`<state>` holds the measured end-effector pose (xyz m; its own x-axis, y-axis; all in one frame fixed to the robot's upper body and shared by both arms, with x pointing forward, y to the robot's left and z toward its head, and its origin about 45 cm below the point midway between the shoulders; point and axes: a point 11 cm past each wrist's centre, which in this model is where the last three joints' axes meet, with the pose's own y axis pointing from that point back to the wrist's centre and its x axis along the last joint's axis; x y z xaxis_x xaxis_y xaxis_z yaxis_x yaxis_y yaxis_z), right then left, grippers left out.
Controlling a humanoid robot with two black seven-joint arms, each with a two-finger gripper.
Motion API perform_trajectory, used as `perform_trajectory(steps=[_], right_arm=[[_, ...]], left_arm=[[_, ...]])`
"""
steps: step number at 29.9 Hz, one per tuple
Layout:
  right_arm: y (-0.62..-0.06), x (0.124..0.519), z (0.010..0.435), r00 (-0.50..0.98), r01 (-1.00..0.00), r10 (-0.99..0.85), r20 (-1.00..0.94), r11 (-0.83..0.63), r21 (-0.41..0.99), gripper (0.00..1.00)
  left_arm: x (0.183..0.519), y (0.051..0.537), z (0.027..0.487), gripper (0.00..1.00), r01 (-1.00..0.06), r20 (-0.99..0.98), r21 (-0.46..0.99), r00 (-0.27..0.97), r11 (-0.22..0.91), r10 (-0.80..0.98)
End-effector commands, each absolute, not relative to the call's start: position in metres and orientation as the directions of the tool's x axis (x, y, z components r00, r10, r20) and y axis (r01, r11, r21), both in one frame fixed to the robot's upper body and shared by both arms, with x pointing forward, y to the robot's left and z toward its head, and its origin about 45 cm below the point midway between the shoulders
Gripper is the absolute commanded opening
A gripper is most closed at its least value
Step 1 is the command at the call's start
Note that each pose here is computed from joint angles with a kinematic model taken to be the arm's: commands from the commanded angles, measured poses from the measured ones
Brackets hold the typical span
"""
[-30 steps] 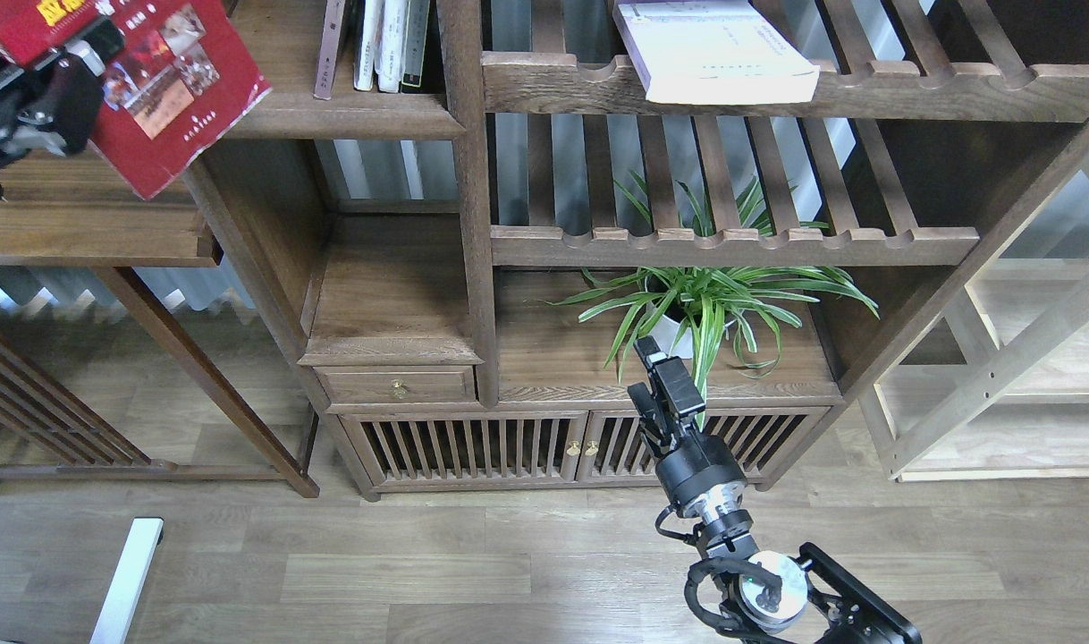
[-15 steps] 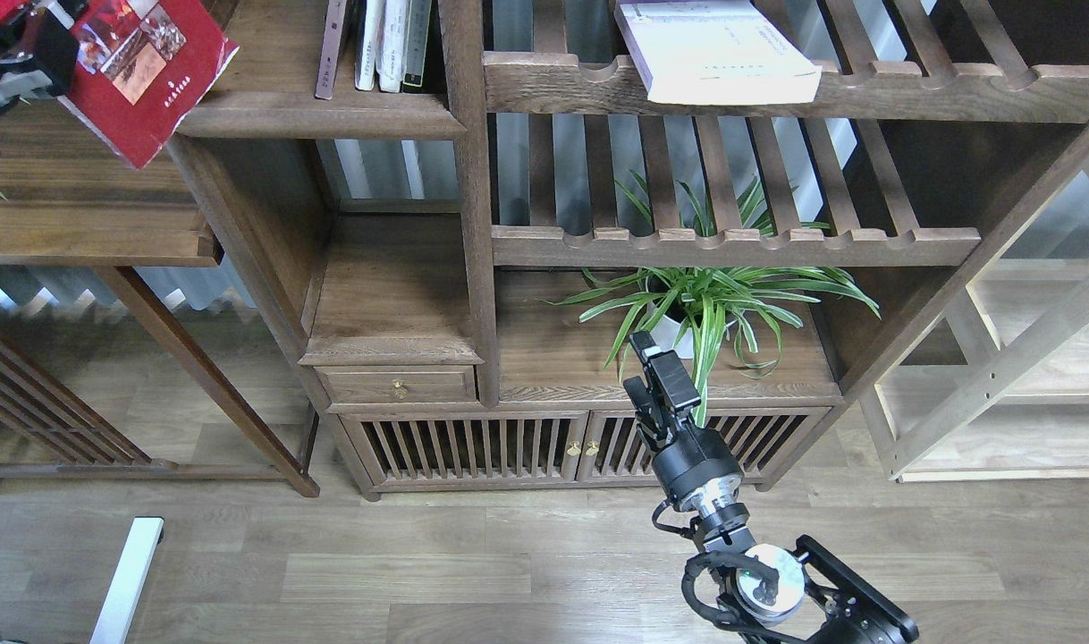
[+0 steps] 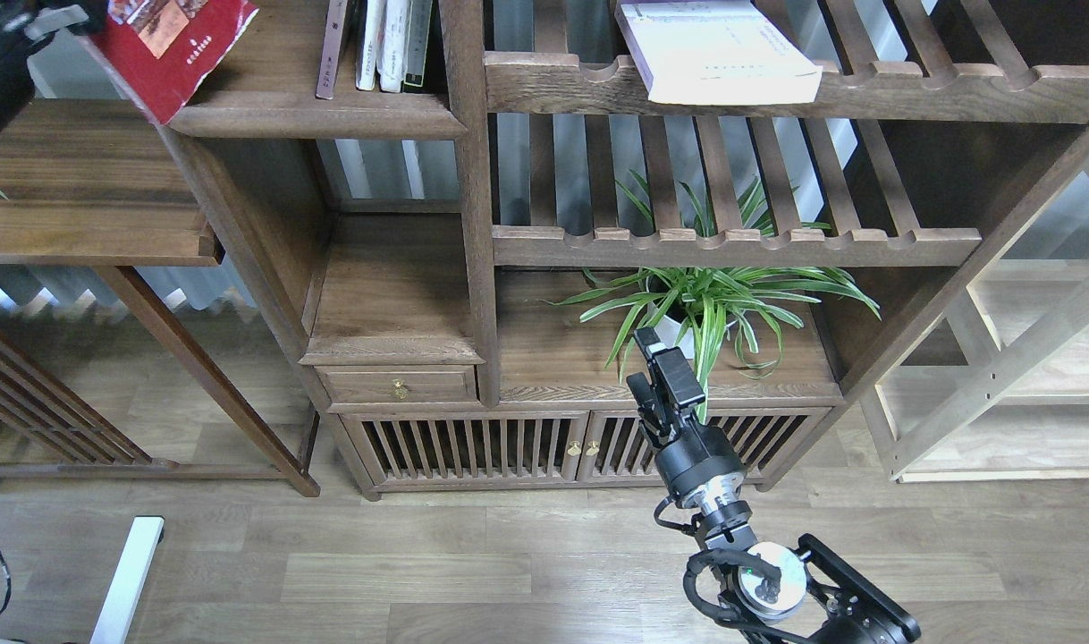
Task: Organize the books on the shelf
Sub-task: 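Push the red book onto the top shelf beside the white books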
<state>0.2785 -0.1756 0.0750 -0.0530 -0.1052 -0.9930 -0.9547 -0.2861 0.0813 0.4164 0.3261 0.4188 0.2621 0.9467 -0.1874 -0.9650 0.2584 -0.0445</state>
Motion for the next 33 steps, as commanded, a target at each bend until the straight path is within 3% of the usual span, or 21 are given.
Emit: perform_trajectory(steps=[1,33], right_arm=[[-0.176,0.278,0.075,-0.050,-0.955,-0.103,-0.993,-0.286,0.078,0.99],[-0.186,0.275,0.076,-0.045,-0.967,-0.074,-0.996,-0.246,0.062,0.99]], left_arm=[[0.426,0.321,0.422,0.04,-0.967,-0.188,-0.031,0.255,0.254,0.949],[0.512,0.269,0.455,0.04,-0.961,-0.148,0.092,0.245,0.260,0.958]])
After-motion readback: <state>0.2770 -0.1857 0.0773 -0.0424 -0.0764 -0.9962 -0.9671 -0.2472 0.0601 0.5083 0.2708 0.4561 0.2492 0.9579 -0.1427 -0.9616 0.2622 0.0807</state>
